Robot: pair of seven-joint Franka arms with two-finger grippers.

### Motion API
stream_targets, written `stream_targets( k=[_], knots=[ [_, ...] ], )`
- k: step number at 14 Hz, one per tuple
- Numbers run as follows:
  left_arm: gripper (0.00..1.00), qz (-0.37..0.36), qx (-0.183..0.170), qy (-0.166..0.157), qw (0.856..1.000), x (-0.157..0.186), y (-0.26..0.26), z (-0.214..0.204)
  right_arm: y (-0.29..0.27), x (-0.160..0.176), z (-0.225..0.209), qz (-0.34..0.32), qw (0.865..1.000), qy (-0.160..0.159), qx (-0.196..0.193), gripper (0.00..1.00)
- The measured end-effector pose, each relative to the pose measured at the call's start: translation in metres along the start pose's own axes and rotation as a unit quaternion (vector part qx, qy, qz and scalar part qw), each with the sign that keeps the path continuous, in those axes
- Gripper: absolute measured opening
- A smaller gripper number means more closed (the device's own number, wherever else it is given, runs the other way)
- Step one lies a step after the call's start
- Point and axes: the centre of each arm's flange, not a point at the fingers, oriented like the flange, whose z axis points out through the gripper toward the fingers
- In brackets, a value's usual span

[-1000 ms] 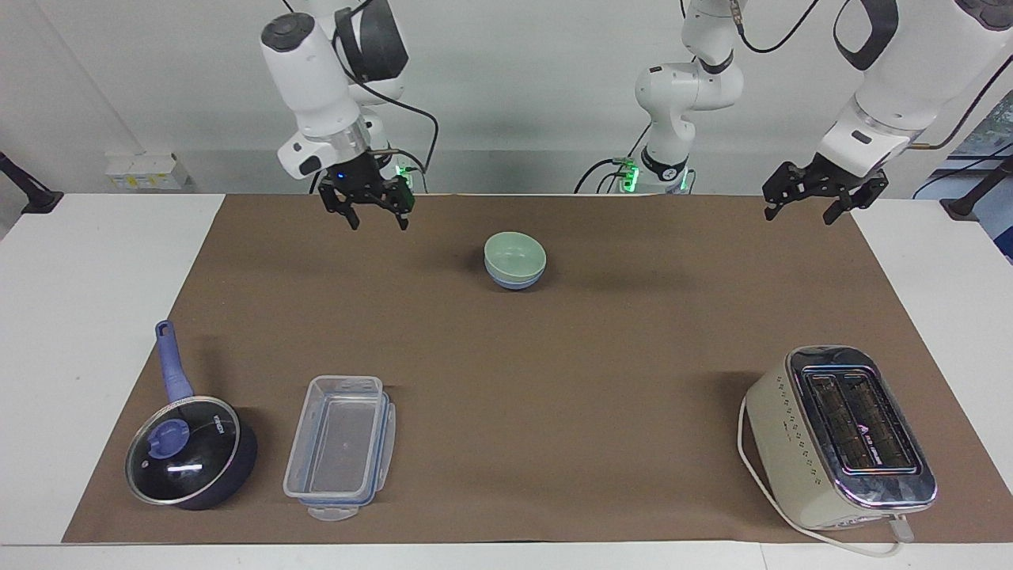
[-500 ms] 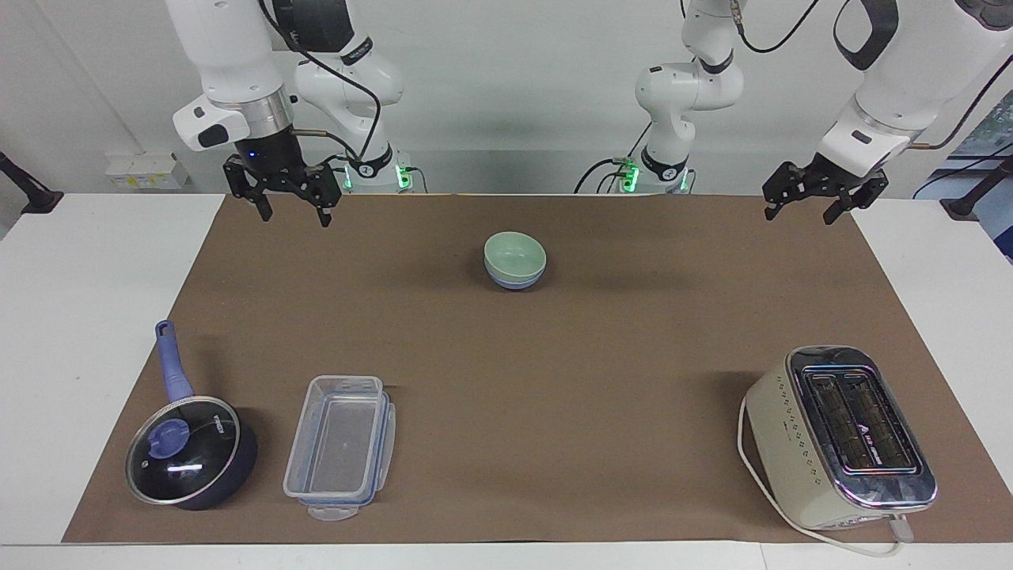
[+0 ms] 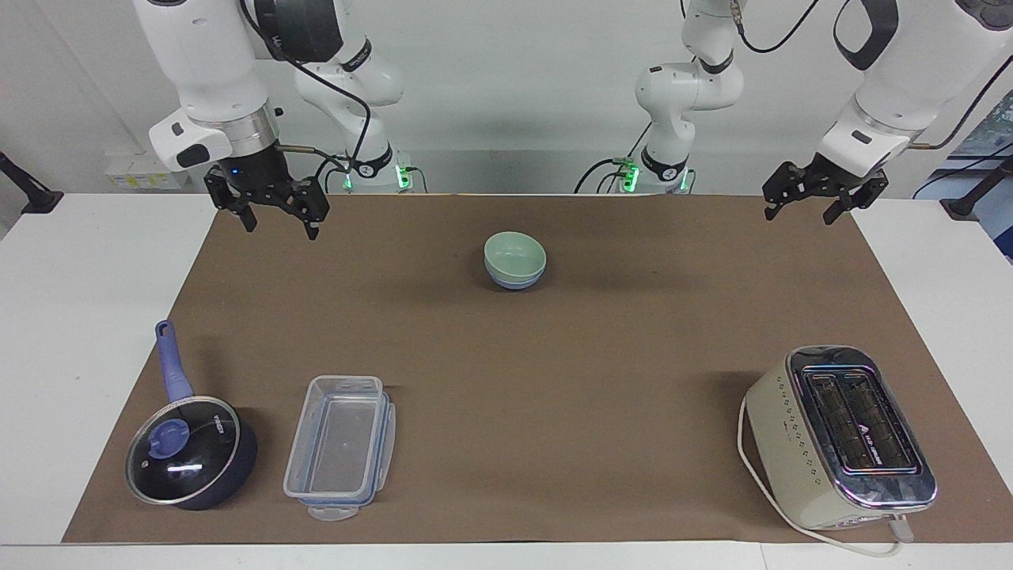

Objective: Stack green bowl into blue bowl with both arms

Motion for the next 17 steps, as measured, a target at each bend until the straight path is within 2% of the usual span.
stream_targets(
  k=[8, 17],
  knots=[
    [1.00, 0.000, 0.000, 0.000, 1.000, 0.000, 0.000, 0.000, 0.001, -0.016, 0.006, 0.005, 1.000, -0.014, 0.000, 1.00],
    [1.00, 0.000, 0.000, 0.000, 1.000, 0.000, 0.000, 0.000, 0.010, -0.014, 0.008, 0.015, 1.000, -0.020, 0.015, 1.00]
  ],
)
